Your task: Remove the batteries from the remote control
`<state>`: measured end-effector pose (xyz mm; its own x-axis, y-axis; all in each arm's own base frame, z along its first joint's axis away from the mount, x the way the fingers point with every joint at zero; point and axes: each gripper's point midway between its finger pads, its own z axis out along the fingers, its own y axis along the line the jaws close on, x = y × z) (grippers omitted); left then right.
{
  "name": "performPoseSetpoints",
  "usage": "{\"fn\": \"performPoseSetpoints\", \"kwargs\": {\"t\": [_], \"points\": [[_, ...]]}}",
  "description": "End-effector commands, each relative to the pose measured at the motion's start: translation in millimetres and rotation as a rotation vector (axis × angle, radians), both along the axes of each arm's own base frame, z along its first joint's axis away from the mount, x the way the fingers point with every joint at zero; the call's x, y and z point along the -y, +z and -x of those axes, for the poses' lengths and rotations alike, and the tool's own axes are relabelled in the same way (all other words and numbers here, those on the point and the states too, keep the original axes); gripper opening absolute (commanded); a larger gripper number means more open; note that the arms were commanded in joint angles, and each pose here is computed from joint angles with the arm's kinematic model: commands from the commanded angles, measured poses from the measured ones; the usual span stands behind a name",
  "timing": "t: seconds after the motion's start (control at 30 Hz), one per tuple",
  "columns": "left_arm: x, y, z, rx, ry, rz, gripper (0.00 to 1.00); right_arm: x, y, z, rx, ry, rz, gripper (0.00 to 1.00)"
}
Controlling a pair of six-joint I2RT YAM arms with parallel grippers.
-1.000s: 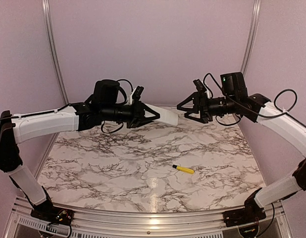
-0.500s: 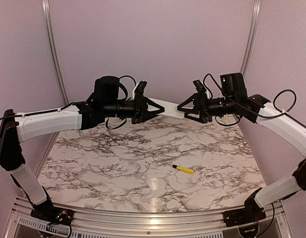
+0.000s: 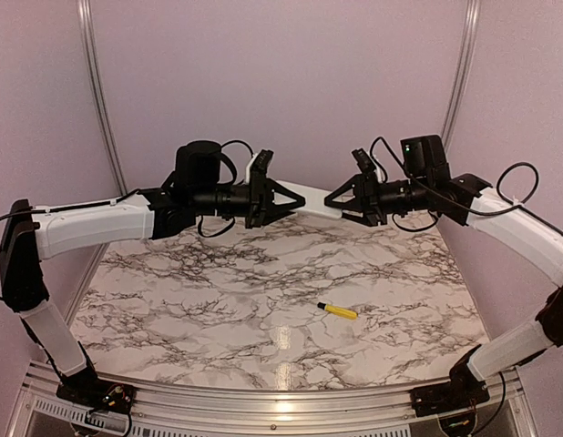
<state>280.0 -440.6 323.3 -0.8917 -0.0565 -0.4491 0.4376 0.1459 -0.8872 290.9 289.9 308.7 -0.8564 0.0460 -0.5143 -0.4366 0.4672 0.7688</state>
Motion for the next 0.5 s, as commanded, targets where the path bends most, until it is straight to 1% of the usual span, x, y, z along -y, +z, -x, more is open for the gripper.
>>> {"fn": "performPoseSetpoints", "kwargs": {"t": [0.0,0.3,0.4,0.47], "points": [[7.8,11.3,2.1,0.029,-0.03,0.041,0.0,-1.9,-2.8,-4.6,0.003,0.004,-0.005,0.53],[8.6,15.3,0.6,0.034,-0.025,0.052,0.0,0.0,-9.9,-0.2,-0.007,0.014,0.007,0.29],[8.3,17.1,1.0,0.034,-0.025,0.056,0.0,0.0,-10.0,1.9,-0.008,0.02,0.004,0.24],[7.5,19.4,1.8,0.037,-0.026,0.059,0.0,-0.2,-8.8,2.4,-0.005,0.023,0.0,0.22]]}}
